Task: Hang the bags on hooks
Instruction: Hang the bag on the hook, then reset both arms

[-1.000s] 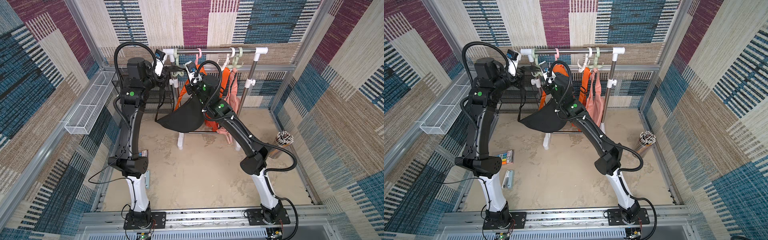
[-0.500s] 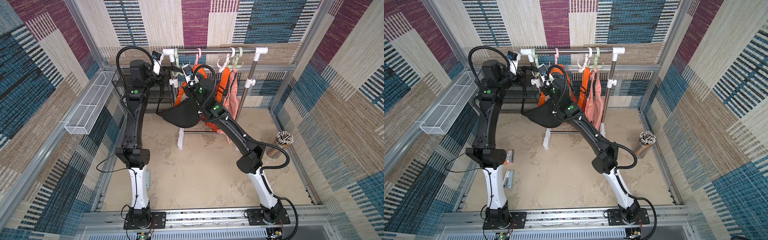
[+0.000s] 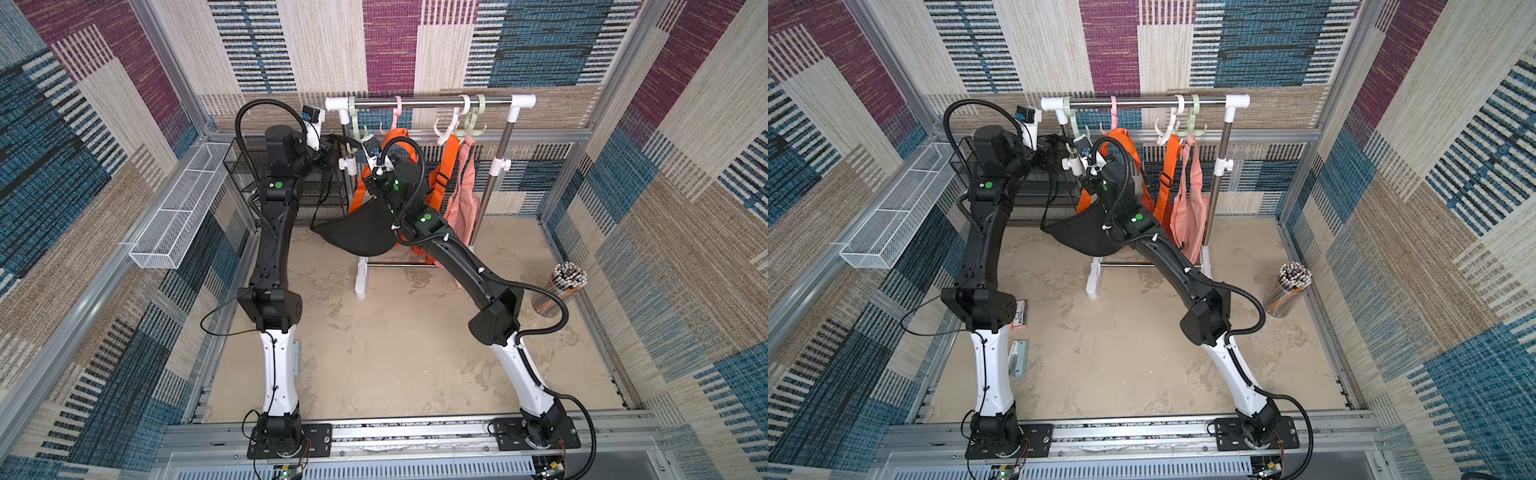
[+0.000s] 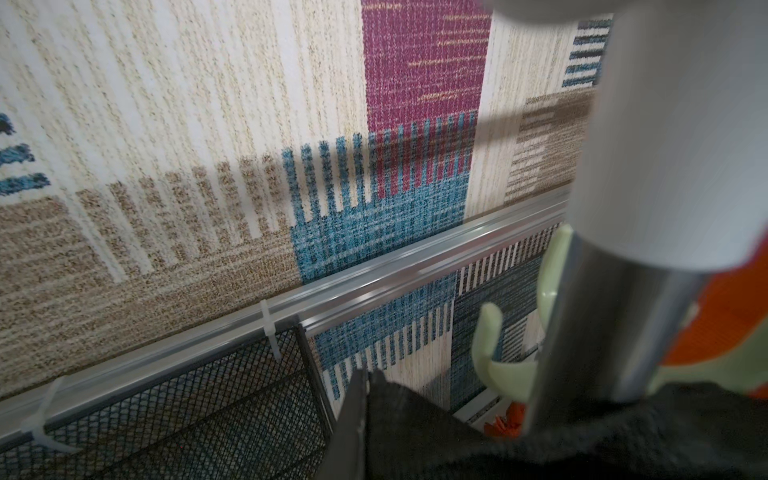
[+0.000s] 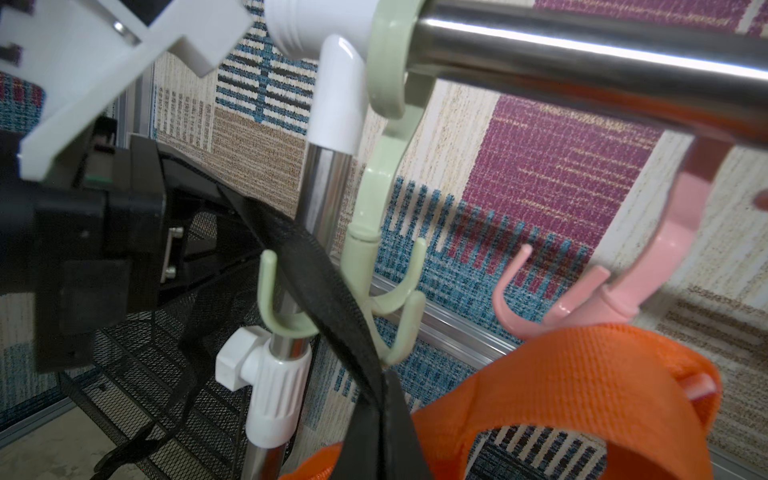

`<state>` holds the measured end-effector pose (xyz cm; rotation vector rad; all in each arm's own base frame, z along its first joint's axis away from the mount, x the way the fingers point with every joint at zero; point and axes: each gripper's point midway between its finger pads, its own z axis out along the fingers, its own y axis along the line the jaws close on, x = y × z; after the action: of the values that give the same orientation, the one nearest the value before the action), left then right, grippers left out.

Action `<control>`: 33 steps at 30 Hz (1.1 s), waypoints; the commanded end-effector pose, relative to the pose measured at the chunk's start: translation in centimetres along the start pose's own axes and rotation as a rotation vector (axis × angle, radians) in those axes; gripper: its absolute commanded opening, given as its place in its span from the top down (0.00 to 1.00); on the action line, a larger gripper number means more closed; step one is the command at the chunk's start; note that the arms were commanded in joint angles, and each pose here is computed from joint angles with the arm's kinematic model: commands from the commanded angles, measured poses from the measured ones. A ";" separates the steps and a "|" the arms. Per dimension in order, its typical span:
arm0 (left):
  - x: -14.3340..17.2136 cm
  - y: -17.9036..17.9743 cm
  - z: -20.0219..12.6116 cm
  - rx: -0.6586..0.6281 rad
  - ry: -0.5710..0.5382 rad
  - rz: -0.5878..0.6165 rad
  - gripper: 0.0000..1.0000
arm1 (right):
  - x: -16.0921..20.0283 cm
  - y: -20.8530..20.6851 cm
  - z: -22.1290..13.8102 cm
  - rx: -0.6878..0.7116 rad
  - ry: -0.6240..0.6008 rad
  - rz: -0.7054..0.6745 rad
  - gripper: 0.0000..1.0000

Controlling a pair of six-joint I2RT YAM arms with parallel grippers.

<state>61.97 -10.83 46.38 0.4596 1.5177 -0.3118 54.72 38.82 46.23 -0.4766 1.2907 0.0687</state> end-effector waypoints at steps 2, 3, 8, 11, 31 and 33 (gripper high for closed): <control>1.4 0.8 -0.2 -0.015 0.032 -0.052 1.00 | 1.2 -1.1 0.1 0.040 0.044 0.040 1.00; 1.8 0.4 -0.4 0.002 0.045 -0.053 1.00 | 1.6 -0.5 0.2 0.015 0.057 0.054 1.00; 1.8 -1.8 -2.0 0.084 0.043 -0.035 0.69 | 2.3 1.8 -0.6 -0.123 0.095 0.093 0.73; 1.5 -2.6 -3.4 0.092 0.015 -0.025 0.51 | 2.0 3.1 -1.7 -0.221 0.106 0.111 0.49; 5.2 -5.5 -22.3 -0.282 -0.127 -0.094 0.01 | 6.6 -6.1 -21.3 -0.074 0.247 0.202 0.00; 10.1 -5.8 -25.3 -0.368 -0.065 -0.104 0.01 | 9.5 -7.4 -23.8 -0.055 0.282 0.235 0.00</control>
<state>38.90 -6.15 38.96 0.2246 1.4721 -0.2460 38.67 24.23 36.54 -0.5012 1.5863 0.2469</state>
